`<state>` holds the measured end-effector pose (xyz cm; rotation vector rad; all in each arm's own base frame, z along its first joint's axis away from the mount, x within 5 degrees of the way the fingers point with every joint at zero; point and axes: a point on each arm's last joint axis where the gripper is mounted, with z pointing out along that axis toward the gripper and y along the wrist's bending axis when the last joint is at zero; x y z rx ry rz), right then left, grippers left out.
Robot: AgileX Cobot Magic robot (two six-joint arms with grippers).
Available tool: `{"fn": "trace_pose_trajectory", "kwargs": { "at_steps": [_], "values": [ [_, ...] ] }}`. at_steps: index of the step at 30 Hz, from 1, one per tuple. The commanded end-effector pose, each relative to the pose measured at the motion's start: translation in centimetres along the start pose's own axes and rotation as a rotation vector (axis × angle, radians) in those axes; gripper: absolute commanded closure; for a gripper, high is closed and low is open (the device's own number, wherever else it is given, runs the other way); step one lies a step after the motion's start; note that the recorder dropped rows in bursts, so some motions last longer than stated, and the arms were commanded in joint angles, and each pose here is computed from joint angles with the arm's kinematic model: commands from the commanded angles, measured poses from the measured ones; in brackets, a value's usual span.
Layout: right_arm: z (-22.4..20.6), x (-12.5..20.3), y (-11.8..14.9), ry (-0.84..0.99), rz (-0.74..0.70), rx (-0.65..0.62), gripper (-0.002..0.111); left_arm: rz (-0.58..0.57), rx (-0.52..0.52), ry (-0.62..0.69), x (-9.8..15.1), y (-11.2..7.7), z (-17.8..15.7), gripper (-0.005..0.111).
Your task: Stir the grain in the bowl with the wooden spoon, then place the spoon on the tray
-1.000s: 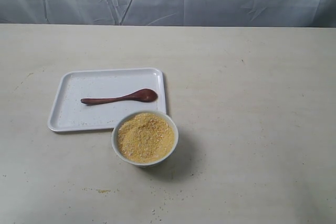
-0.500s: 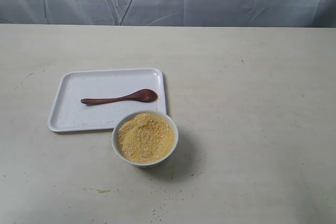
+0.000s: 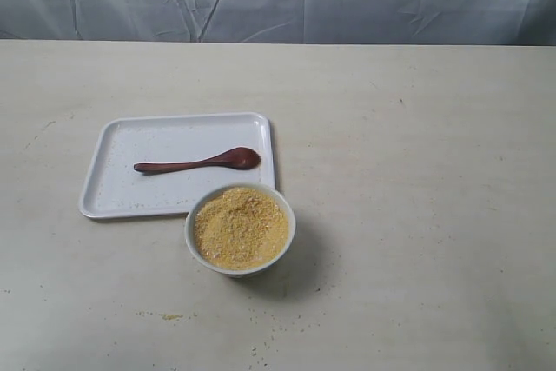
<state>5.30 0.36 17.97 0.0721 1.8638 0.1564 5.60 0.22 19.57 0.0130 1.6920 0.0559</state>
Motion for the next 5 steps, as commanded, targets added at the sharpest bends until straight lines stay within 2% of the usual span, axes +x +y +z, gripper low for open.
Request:
{"fn": "trace_pose_trajectory", "kwargs": {
  "at_steps": [1,5],
  "values": [
    [-0.04,-0.08,-0.03,-0.016,-0.002,0.005,0.108,-0.007,-0.003,-0.007,0.08,0.01,0.00,0.106],
    [-0.04,-0.08,-0.03,-0.016,-0.002,0.005,0.108,-0.007,-0.003,-0.007,0.08,0.01,0.00,0.106]
  ]
}}
